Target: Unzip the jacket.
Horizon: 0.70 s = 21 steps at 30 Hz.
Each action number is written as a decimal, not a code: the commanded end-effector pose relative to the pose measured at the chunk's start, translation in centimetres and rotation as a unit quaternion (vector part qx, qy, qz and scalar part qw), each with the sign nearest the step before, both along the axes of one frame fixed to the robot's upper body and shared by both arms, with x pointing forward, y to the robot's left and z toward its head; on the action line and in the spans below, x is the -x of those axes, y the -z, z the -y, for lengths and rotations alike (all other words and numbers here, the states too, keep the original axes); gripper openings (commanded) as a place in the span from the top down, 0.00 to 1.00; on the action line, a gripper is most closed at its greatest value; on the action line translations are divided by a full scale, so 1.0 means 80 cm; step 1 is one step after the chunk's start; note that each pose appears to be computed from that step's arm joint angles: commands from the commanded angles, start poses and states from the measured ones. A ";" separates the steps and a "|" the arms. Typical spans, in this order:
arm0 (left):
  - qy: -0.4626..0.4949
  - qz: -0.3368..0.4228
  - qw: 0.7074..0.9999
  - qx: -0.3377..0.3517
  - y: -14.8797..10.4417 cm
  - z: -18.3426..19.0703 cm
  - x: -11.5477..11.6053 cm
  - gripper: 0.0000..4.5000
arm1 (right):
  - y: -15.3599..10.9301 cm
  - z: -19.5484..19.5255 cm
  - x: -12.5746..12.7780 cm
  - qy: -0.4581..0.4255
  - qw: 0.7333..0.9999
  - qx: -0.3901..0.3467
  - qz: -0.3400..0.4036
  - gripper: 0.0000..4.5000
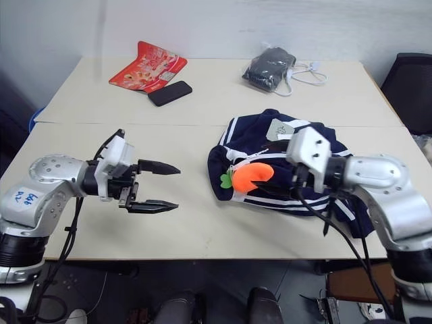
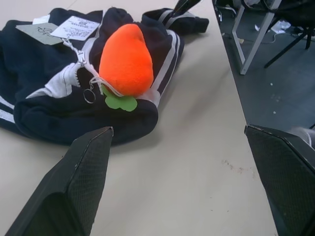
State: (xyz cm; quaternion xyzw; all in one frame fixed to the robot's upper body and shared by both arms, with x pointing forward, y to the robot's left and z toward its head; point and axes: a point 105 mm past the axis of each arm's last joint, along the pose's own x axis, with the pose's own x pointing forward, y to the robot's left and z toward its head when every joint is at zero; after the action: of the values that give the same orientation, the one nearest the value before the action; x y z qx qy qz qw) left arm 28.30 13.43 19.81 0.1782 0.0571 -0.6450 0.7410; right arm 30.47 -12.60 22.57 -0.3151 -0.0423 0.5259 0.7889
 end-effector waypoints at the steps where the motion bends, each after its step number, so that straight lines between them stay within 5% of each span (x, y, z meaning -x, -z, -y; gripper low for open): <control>1: 0.011 0.034 0.999 -0.002 -0.011 0.007 -0.004 0.00 | 0.008 -0.005 -0.011 -0.024 0.999 0.036 -0.001 0.01; 11: -0.006 0.054 0.999 0.009 -0.013 0.009 -0.003 0.00 | 0.053 -0.006 -0.042 -0.021 0.997 0.078 -0.020 0.05; 21: -0.005 0.063 0.998 0.014 -0.013 0.017 -0.006 0.00 | 0.055 -0.010 -0.048 -0.011 0.999 0.051 -0.016 0.77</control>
State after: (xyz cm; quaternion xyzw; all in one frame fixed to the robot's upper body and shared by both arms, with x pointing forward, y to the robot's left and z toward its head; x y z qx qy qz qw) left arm 29.00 12.50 20.16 0.1933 0.0221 -0.6269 0.7544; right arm 34.39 -11.84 16.79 -0.3411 0.0195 0.5466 0.7646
